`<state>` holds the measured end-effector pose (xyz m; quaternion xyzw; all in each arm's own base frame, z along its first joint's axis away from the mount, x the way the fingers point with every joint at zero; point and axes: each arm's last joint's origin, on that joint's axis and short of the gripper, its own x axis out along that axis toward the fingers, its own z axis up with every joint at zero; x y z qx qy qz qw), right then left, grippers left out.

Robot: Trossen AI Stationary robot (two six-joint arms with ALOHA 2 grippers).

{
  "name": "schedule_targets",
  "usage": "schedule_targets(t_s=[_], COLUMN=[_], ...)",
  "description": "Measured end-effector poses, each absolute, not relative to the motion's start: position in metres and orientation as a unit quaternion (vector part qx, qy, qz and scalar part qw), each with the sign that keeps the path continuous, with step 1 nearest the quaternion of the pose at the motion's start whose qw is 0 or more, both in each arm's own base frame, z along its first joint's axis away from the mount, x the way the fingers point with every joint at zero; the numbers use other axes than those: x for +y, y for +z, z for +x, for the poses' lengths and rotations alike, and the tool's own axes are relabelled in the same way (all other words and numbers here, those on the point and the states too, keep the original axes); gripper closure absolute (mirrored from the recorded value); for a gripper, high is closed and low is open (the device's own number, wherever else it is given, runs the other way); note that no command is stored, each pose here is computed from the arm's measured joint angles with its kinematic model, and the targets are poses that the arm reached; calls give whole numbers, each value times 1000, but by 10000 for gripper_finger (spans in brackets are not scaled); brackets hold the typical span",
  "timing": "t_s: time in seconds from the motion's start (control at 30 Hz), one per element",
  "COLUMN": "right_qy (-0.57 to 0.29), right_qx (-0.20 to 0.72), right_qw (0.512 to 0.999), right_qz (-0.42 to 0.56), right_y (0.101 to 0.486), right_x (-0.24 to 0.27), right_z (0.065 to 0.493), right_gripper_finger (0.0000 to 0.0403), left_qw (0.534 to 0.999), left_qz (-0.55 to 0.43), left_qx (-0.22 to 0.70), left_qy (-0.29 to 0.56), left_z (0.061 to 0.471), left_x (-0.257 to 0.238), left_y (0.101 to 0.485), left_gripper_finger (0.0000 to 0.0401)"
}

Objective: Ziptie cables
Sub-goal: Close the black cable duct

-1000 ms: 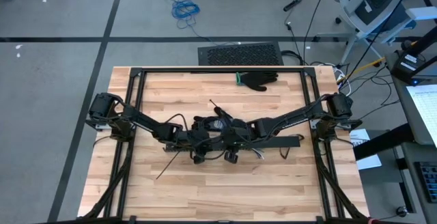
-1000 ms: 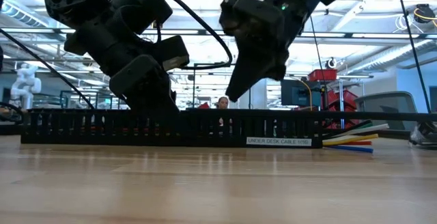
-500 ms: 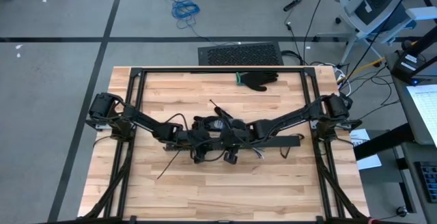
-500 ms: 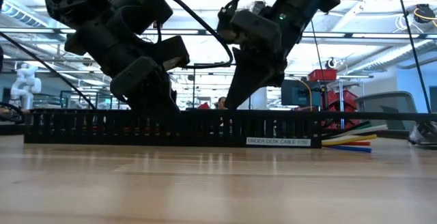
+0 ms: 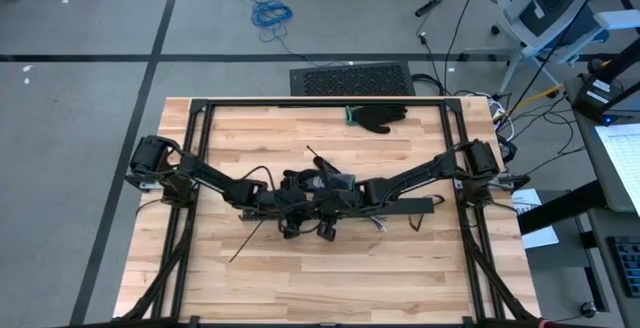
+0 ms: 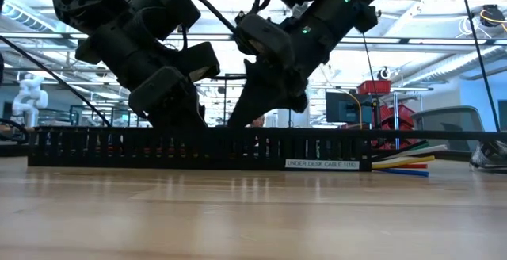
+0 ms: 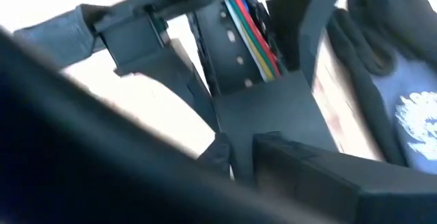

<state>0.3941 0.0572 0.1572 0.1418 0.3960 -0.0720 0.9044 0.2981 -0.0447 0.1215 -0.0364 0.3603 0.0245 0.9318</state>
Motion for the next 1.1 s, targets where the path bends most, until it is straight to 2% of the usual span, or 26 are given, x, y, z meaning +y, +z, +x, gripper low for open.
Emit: schedule_targets(t_s=[0.17,0.3,0.43,0.8,0.93,1.1], right_qy=[-68,-74,-75,-65,-61,-59], right_qx=[384,372,366,358,356,356], right_qw=[909,913,915,918,919,920], right_qz=[144,149,154,158,157,155], right_y=[158,165,168,170,171,172], right_x=[57,56,56,65,65,65], right_z=[396,395,395,395,396,396], right_gripper_finger=[366,362,340,250,234,232], left_qw=[932,933,930,925,920,913], left_qz=[-36,-41,-55,-74,-66,-57], left_qx=[360,357,361,374,387,403], left_qy=[25,24,27,8,8,16], left_z=[298,300,300,303,300,277], left_x=[-45,-46,-46,-44,-41,-38], left_y=[122,123,124,135,160,184], left_gripper_finger=[154,154,140,51,33,28])
